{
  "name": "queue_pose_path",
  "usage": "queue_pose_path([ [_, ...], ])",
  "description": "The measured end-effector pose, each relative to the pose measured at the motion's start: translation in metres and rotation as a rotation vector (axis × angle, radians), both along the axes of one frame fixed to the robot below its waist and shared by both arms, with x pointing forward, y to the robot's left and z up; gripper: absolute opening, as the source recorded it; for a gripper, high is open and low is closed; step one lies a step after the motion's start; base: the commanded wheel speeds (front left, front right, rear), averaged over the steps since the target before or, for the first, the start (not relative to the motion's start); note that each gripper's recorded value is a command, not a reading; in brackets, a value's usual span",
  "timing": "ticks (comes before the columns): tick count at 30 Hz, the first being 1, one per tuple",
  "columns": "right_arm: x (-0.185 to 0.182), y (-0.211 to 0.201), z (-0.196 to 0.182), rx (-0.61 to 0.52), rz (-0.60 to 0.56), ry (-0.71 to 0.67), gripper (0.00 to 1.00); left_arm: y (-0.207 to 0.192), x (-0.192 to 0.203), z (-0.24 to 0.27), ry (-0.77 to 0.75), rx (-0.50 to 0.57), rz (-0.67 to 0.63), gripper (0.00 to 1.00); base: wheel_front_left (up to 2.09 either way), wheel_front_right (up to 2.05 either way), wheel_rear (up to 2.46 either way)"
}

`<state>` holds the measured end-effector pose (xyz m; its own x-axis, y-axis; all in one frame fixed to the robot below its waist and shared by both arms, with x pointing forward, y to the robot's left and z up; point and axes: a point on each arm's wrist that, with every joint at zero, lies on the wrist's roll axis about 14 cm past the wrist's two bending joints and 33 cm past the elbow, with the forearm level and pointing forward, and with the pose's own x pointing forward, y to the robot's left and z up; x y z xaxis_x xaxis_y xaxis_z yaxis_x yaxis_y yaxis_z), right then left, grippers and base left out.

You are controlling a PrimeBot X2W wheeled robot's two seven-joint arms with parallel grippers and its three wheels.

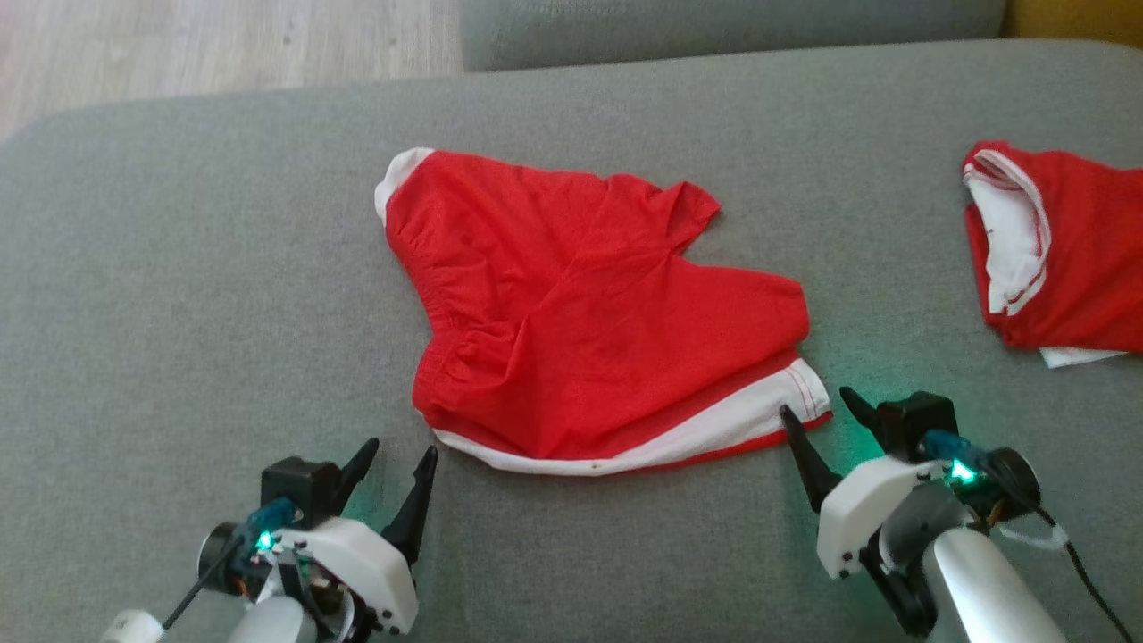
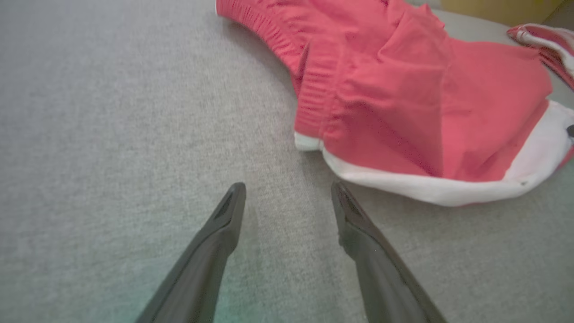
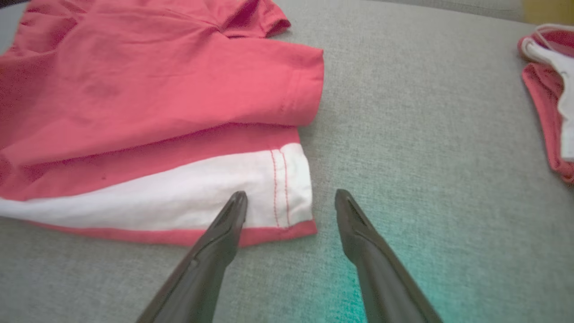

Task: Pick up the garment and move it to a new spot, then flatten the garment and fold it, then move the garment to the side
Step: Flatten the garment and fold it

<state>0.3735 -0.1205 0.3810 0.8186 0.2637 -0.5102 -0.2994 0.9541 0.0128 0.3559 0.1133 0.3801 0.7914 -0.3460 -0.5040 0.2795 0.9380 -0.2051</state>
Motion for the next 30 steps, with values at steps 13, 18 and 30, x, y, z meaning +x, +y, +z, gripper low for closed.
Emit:
queue_pose_path([
  [13,0.020,0.018,-0.012,-0.003,0.055,0.014,1.00,-0.014,0.018,-0.003,0.006,-0.042,-0.043,1.00,0.00,0.00,0.00],
  [18,0.019,0.019,-0.011,-0.003,0.060,0.006,1.00,-0.022,0.014,-0.005,0.025,-0.066,-0.075,1.00,0.00,0.00,0.00],
  [30,0.017,0.015,-0.013,-0.002,0.052,0.008,1.00,-0.030,0.013,0.004,0.019,-0.098,-0.147,1.00,0.00,0.00,0.00],
])
